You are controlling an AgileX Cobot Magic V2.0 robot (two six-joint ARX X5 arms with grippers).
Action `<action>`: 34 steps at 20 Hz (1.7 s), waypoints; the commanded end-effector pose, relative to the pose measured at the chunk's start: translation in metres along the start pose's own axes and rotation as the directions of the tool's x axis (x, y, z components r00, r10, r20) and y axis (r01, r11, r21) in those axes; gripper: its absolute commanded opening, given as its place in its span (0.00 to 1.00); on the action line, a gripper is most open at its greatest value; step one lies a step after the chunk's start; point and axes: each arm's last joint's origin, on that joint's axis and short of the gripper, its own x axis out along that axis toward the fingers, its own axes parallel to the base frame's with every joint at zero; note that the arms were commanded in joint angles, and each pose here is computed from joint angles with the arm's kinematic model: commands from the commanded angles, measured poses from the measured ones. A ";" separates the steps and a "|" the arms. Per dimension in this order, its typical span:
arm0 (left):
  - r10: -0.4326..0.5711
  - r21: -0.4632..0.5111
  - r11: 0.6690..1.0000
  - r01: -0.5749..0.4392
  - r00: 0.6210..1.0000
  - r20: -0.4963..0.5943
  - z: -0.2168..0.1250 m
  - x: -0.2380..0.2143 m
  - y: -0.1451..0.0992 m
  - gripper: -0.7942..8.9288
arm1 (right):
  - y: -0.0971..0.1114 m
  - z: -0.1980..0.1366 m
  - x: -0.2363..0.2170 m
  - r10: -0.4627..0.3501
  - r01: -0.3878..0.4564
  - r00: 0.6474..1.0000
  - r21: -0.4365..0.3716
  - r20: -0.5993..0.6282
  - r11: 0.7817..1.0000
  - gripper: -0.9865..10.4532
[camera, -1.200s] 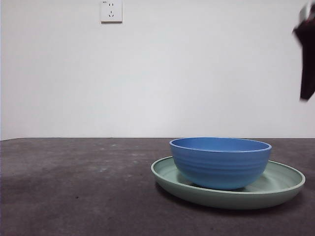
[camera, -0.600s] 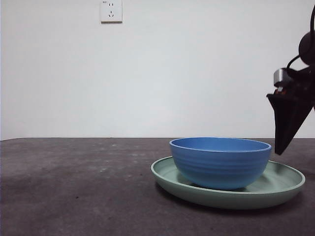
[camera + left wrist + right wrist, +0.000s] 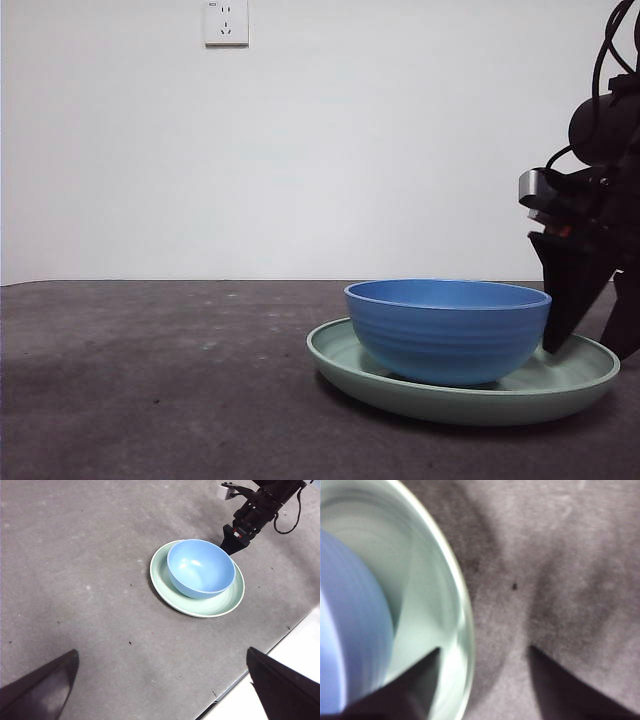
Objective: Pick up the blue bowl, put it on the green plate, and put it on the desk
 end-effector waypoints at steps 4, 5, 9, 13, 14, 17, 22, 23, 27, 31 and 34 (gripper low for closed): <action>-0.003 0.007 1.000 0.002 1.000 0.015 0.003 -0.001 -0.001 0.88 | -0.001 0.002 0.006 0.007 -0.007 1.000 -0.008 -0.012 1.000 0.19; -0.002 0.008 1.000 0.002 1.000 0.015 0.003 -0.001 -0.001 0.88 | 0.001 0.002 0.006 0.008 -0.008 1.000 -0.012 -0.014 1.000 0.18; -0.002 0.008 1.000 0.002 1.000 0.017 0.003 -0.001 -0.001 0.88 | 0.004 0.001 0.008 0.015 -0.015 0.999 -0.011 -0.031 1.000 0.17; -0.002 0.008 1.000 0.002 1.000 0.015 0.003 -0.001 -0.001 0.88 | 0.005 0.001 0.008 0.011 -0.011 0.999 0.001 -0.033 1.000 0.09; -0.003 0.007 1.000 0.002 1.000 0.015 0.003 -0.001 -0.001 0.88 | 0.004 0.001 0.008 0.011 -0.011 0.999 0.006 -0.032 1.000 0.09; -0.003 0.004 1.000 0.003 1.000 0.015 0.003 -0.001 -0.001 0.88 | 0.005 0.003 0.006 0.020 -0.019 1.000 0.014 -0.023 1.000 0.09; -0.003 0.005 1.000 0.003 1.000 0.016 0.003 -0.001 -0.001 0.88 | 0.018 0.018 -0.006 0.098 -0.098 0.995 0.038 0.009 0.994 0.09; -0.002 0.006 1.000 0.002 1.000 0.016 0.003 -0.001 -0.001 0.88 | 0.024 0.022 -0.009 0.101 -0.101 0.995 0.030 0.010 0.994 0.09; -0.003 0.006 1.000 0.003 1.000 0.016 0.003 -0.001 -0.001 0.88 | 0.052 0.036 -0.015 0.124 -0.124 0.992 -0.003 0.035 0.992 0.09; -0.003 0.005 1.000 0.003 1.000 0.016 0.003 -0.001 -0.001 0.88 | 0.080 0.041 -0.007 0.151 -0.150 0.987 -0.019 0.055 0.988 0.09; -0.003 0.006 1.000 0.003 1.000 0.017 0.003 -0.001 -0.001 0.88 | 0.097 0.043 0.007 0.165 -0.164 0.984 -0.021 0.064 0.986 0.09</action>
